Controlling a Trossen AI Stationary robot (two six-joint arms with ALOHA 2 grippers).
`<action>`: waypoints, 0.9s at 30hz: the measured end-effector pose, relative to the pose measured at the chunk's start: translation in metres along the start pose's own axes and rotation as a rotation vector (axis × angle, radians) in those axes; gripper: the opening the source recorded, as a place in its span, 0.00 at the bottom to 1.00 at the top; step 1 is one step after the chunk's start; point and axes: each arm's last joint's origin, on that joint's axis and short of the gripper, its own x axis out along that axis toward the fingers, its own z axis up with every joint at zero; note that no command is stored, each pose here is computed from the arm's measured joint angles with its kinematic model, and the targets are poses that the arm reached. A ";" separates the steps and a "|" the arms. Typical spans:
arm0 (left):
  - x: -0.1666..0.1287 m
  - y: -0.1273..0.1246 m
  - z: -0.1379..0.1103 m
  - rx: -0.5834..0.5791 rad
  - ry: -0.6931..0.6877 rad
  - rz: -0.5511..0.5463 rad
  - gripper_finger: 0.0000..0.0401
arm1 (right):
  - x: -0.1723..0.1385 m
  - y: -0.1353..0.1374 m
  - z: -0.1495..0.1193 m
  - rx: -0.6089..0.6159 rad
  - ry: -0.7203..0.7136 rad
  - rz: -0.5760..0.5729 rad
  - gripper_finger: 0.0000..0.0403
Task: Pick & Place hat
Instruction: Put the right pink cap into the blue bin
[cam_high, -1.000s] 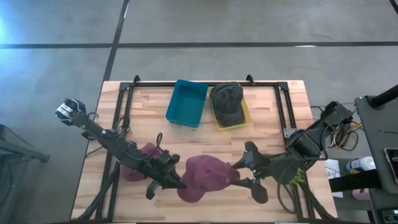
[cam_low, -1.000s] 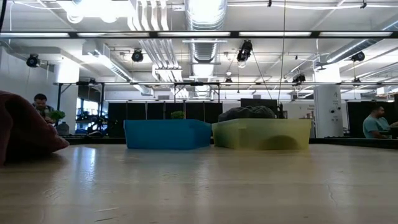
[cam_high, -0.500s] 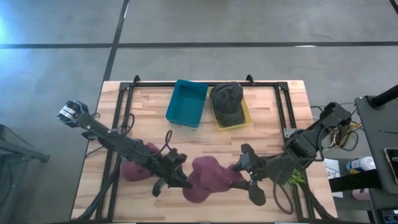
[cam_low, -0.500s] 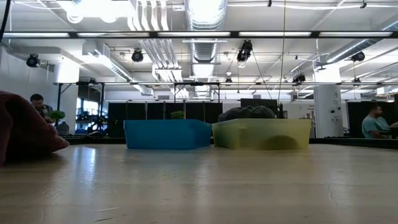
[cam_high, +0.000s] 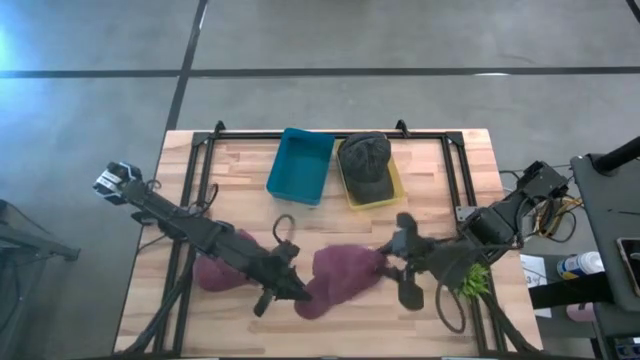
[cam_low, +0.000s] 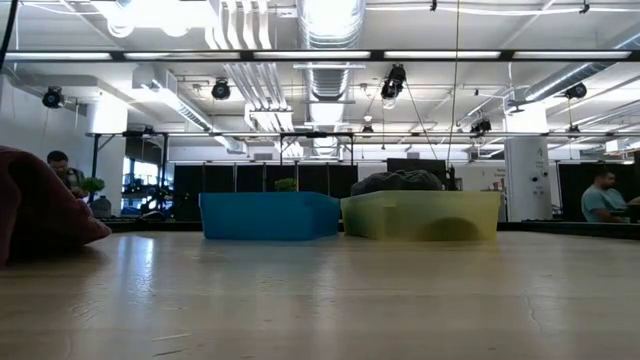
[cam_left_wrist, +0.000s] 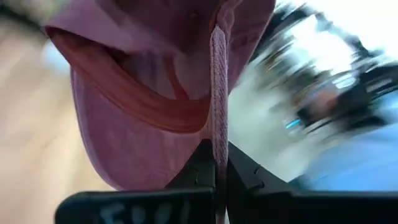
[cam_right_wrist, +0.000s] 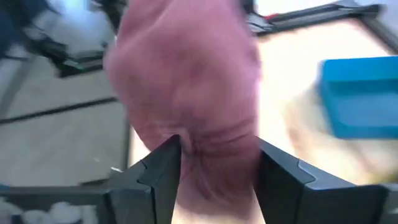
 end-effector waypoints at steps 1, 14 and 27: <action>0.000 0.003 -0.003 -0.002 0.051 0.062 0.01 | -0.003 -0.004 -0.001 -0.013 0.010 -0.025 0.44; 0.036 0.014 0.000 0.599 0.582 0.706 0.01 | -0.012 -0.027 -0.025 -0.218 0.259 -0.218 0.54; 0.108 0.053 -0.068 1.275 1.167 0.876 0.01 | 0.038 -0.012 -0.060 -0.065 0.377 -0.278 0.54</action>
